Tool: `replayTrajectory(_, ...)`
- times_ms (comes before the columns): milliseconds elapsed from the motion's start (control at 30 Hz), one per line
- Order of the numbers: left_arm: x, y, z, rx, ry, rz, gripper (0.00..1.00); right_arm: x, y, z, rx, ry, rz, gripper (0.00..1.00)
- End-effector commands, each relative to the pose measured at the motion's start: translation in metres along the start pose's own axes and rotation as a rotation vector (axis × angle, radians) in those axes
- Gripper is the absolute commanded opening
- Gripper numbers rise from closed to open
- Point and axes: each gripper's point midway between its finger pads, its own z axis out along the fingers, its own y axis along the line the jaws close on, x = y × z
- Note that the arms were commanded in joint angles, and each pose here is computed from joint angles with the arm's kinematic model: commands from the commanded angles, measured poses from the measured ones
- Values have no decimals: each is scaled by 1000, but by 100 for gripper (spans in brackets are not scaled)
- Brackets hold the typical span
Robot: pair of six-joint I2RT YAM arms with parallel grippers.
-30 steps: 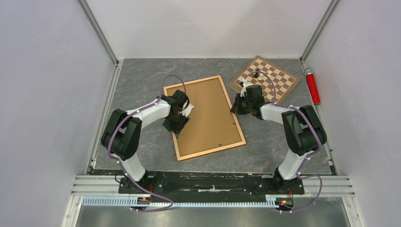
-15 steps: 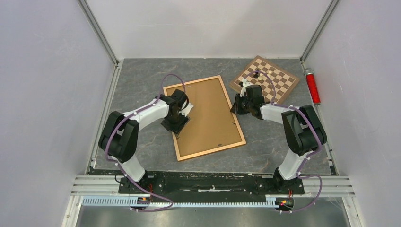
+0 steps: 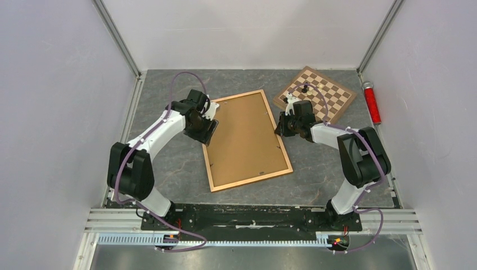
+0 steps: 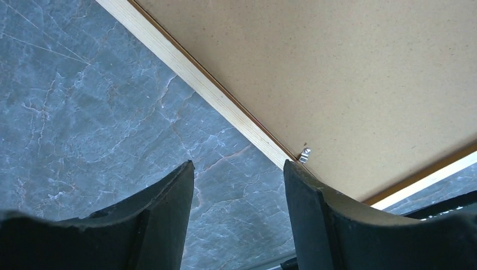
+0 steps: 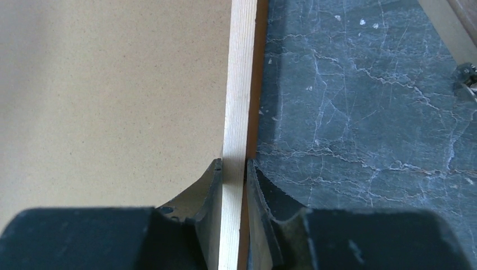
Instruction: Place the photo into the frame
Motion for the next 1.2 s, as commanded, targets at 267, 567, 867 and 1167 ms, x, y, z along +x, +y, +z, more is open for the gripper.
replayTrajectory(267,-38,37,-38,17,-153,-109,66,-46,20,-18,-55,-93,-148,30)
replayTrajectory(567,-34,52,-47,19,-179,-164,66,-42,16,6,-49,-33,-179,44)
replayTrajectory(867,-25,61,-43,28,-165,-197,65,-30,1,32,-12,36,-205,32)
replayTrajectory(1167,-24,75,-39,19,-167,-222,65,-42,3,43,-76,82,-408,3)
